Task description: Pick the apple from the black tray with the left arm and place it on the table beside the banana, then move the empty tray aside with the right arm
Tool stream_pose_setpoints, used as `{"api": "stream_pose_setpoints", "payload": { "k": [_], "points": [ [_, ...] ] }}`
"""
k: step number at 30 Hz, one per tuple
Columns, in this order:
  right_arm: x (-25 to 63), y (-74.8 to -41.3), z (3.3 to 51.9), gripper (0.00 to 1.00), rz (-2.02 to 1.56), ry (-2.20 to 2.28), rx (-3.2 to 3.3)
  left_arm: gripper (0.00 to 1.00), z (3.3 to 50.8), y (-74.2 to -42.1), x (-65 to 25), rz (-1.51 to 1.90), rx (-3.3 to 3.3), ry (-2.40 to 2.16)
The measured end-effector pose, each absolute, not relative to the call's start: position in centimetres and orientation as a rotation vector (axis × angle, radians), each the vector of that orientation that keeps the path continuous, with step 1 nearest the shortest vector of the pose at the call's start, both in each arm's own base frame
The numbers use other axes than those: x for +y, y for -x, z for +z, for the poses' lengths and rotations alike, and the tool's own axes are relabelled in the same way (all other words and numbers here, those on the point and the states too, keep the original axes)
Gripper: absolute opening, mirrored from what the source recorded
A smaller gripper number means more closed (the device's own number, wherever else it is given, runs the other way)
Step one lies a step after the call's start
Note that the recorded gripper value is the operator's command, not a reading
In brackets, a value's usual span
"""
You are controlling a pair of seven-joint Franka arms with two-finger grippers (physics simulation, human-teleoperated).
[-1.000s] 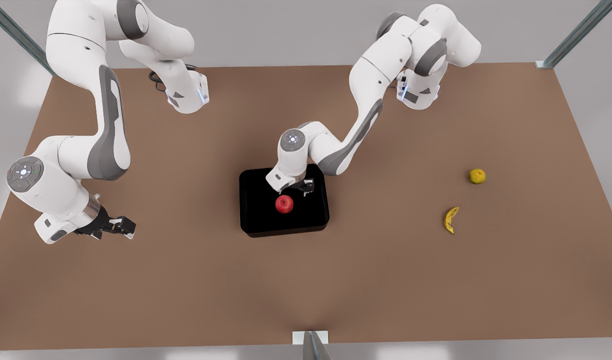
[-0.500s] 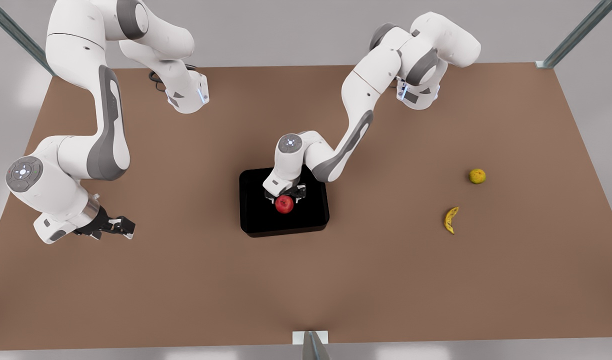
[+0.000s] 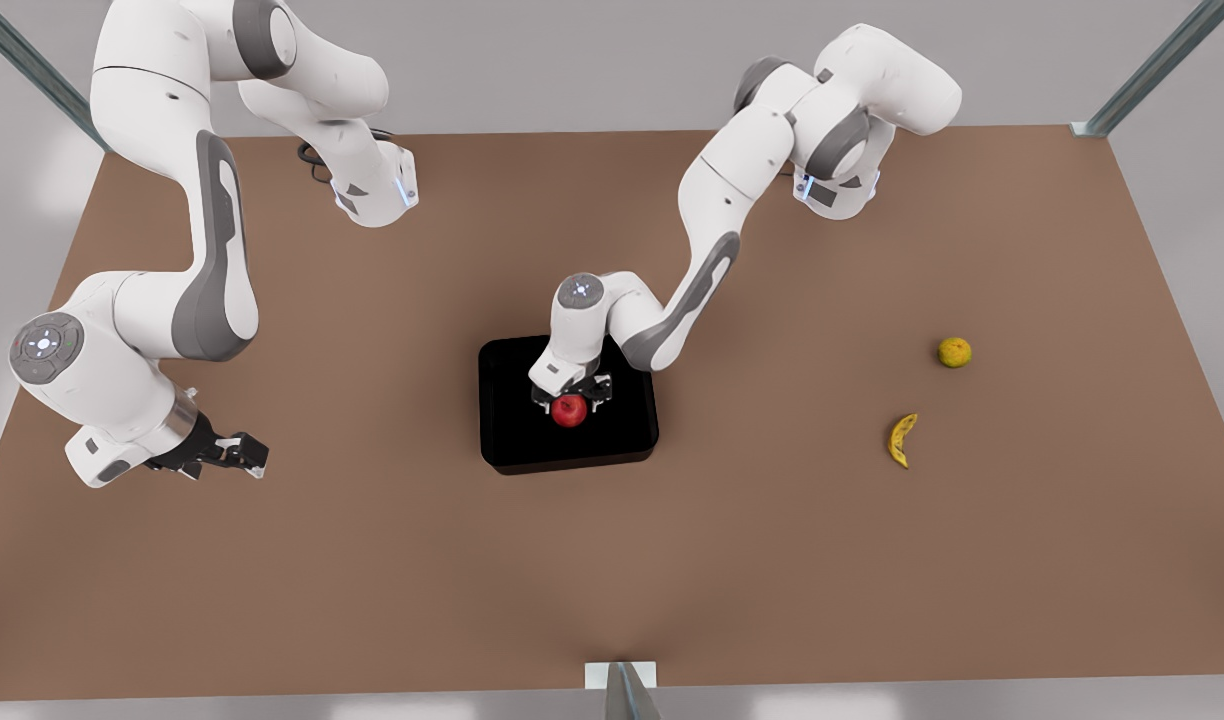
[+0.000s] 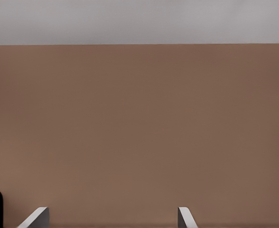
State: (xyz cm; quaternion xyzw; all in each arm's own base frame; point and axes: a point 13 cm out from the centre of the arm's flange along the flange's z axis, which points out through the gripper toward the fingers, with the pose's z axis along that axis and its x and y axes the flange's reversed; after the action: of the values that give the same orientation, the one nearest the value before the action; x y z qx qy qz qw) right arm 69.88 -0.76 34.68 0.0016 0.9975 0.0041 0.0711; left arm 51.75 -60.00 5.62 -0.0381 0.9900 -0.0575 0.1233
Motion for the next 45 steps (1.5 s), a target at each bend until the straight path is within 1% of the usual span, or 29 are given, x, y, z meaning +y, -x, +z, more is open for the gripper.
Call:
{"api": "stream_pose_setpoints", "payload": {
  "k": [6, 7, 8, 11, 13, 15, 17, 19, 20, 21, 22, 24, 25, 26, 27, 28, 29, 30, 32, 33, 34, 35, 36, 38, 40, 42, 45],
  "points": [
    [-0.8, -69.9, 34.7, 1.0, 0.012, -0.004, 2.999, 1.0, 5.3, -51.7, -60.1, -0.174, 2.883, 0.131],
    [-0.8, -69.9, 34.7, 1.0, 0.012, -0.004, 2.999, 0.8, 5.3, -51.7, -60.1, -0.176, 2.883, 0.135],
    [-0.8, -69.9, 34.7, 1.0, 0.012, -0.004, 2.999, 0.72, 5.4, -51.7, -60.1, -0.177, 2.882, 0.139],
    [-0.8, -69.9, 34.7, 1.0, 0.013, -0.004, 2.999, 0.72, 5.4, -51.7, -60.2, -0.179, 2.88, 0.151],
    [-0.8, -69.9, 34.7, 1.0, 0.013, -0.004, 2.999, 0.76, 5.7, -51.7, -60.0, -0.179, 2.88, 0.16],
    [-0.8, -69.9, 34.7, 1.0, 0.013, -0.004, 2.999, 0.76, 8.9, -52.7, -59.9, -0.196, 2.862, 0.183],
    [-0.8, -69.9, 34.7, 1.0, 0.013, -0.004, 2.999, 0.76, 13.5, -54.5, -58.9, -0.203, 2.845, 0.23],
    [-0.5, -69.9, 34.7, 1.0, 0.016, -0.001, 2.999, 0.76, 20.2, -57.6, -55.8, -0.229, 2.835, 0.342],
    [0.7, -69.7, 35.8, 1.0, 0.023, 0.013, 2.989, 0.76, 23.9, -59.7, -53.0, -0.237, 2.832, 0.418],
    [3.3, -69.1, 37.6, 1.0, 0.034, 0.053, 2.978, 0.76, 26.9, -61.6, -49.5, -0.226, 2.836, 0.488],
    [7.0, -68.4, 39.4, 1.0, 0.049, 0.113, 2.968, 0.76, 28.8, -63.4, -45.4, -0.2, 2.846, 0.554],
    [17.0, -66.7, 43.6, 1.0, 0.089, 0.271, 2.935, 0.76, 29.6, -66.8, -35.7, -0.111, 2.882, 0.676],
    [21.4, -65.1, 44.3, 1.0, 0.102, 0.344, 2.94, 0.76, 28.8, -67.9, -30.9, -0.06, 2.908, 0.724],
    [24.9, -63.5, 44.3, 1.0, 0.103, 0.408, 2.953, 0.76, 26.9, -68.2, -26.4, -0.003, 2.948, 0.757],
    [27.2, -62.0, 44.3, 0.93, 0.103, 0.447, 2.967, 0.77, 23.8, -67.5, -22.7, 0.059, 3.001, 0.768],
    [29.0, -60.3, 44.5, 0.98, 0.118, 0.468, 2.99, 0.77, 20.9, -66.7, -20.1, 0.112, 3.049, 0.748],
    [30.3, -58.8, 44.1, 0.92, 0.131, 0.479, 3.019, 0.77, 18.6, -66.5, -17.6, 0.145, 3.084, 0.731],
    [31.2, -57.4, 43.5, 0.92, 0.151, 0.471, 3.053, 0.77, 16.5, -66.4, -15.5, 0.165, 3.112, 0.708],
    [32.1, -54.7, 41.2, 0.95, 0.172, 0.44, 3.131, 0.77, 13.4, -66.3, -13.9, 0.182, 3.158, 0.617],
    [32.3, -52.8, 38.9, 0.97, 0.163, 0.423, 3.176, 0.77, 12.5, -66.4, -13.5, 0.182, 3.173, 0.566],
    [32.6, -51.4, 37.1, 1.0, 0.157, 0.401, 3.205, 0.77, 11.8, -66.4, -13.0, 0.182, 3.186, 0.52],
    [32.9, -50.8, 36.0, 1.0, 0.158, 0.371, 3.219, 0.83, 11.2, -66.5, -12.7, 0.181, 3.196, 0.474],
    [33.0, -50.6, 34.6, 1.0, 0.156, 0.334, 3.234, 1.0, 10.9, -66.6, -12.5, 0.174, 3.204, 0.43],
    [32.7, -51.0, 31.7, 1.0, 0.151, 0.244, 3.249, 1.0, 10.8, -66.9, -12.4, 0.153, 3.213, 0.341],
    [31.9, -52.2, 29.4, 1.0, 0.142, 0.154, 3.238, 1.0, 10.8, -67.1, -12.3, 0.138, 3.22, 0.258],
    [31.4, -52.4, 27.2, 1.0, 0.138, 0.088, 3.217, 1.0, 10.8, -67.2, -12.3, 0.126, 3.226, 0.182],
    [31.8, -53.2, 26.3, 1.0, 0.17, 0.024, 3.152, 1.0, 9.2, -67.4, -10.5, 0.101, 3.244, 0.141]
  ]
}}
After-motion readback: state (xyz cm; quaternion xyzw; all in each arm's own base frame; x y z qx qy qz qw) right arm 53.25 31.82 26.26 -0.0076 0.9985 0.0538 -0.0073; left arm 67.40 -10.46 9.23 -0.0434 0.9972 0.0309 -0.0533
